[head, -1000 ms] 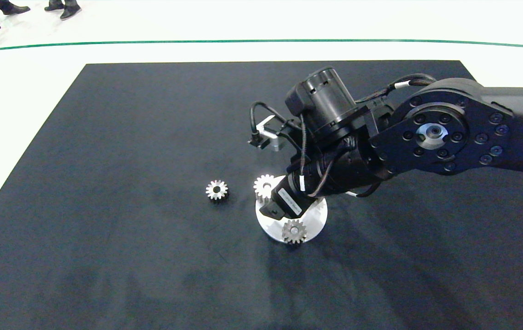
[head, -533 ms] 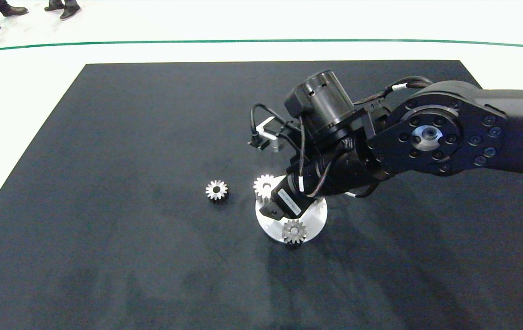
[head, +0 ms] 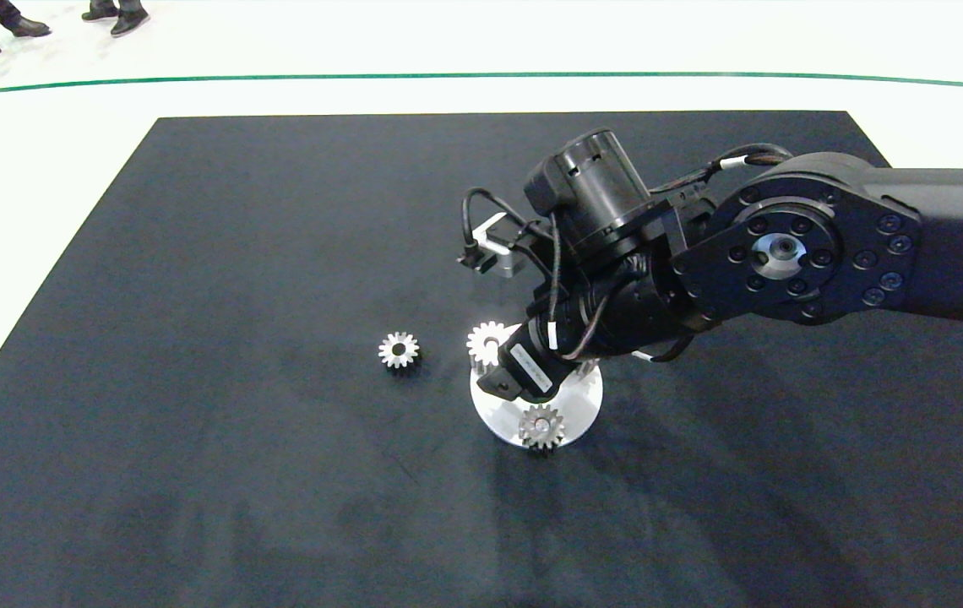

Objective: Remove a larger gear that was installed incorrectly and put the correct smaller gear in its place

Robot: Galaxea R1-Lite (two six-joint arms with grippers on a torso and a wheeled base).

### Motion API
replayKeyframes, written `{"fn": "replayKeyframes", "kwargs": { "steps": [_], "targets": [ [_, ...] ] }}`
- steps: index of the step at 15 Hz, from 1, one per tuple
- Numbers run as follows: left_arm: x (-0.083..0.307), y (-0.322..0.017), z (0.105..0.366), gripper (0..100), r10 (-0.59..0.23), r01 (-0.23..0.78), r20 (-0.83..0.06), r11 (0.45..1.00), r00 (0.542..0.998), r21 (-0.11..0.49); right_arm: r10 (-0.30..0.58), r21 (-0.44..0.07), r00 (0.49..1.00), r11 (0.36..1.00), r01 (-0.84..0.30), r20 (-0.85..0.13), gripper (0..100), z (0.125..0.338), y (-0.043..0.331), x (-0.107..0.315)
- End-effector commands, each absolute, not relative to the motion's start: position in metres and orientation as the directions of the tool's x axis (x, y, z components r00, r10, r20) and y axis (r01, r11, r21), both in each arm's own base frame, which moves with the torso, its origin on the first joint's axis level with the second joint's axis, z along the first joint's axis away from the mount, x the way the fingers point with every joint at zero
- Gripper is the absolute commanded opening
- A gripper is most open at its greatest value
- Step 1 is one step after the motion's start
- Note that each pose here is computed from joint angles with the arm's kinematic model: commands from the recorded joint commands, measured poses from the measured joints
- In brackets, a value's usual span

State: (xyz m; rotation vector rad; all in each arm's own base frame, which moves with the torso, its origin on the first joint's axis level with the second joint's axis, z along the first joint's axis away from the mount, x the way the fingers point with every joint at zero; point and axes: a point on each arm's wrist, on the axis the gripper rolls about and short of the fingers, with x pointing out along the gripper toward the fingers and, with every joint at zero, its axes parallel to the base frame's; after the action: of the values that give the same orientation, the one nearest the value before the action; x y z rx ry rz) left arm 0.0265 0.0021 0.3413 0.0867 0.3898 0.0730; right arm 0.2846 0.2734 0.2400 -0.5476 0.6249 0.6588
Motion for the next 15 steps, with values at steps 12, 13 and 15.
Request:
{"fn": "replayKeyframes", "kwargs": {
  "steps": [12, 13, 15],
  "targets": [
    [0.023, 0.002, 0.341, 100, 0.088, -0.051, -0.372, 0.993, 0.924, 0.108, 0.395, -0.267, 0.634, 0.667, -0.696, -0.665, 73, 0.217, 0.289, 0.299],
    [0.023, 0.002, 0.341, 100, 0.088, -0.051, -0.373, 0.993, 0.924, 0.108, 0.395, -0.267, 0.635, 0.668, -0.694, -0.664, 70, 0.215, 0.289, 0.300],
    [0.022, 0.002, 0.341, 100, 0.088, -0.049, -0.369, 0.992, 0.925, 0.113, 0.400, -0.267, 0.639, 0.669, -0.694, -0.657, 67, 0.213, 0.292, 0.301]
  ]
}}
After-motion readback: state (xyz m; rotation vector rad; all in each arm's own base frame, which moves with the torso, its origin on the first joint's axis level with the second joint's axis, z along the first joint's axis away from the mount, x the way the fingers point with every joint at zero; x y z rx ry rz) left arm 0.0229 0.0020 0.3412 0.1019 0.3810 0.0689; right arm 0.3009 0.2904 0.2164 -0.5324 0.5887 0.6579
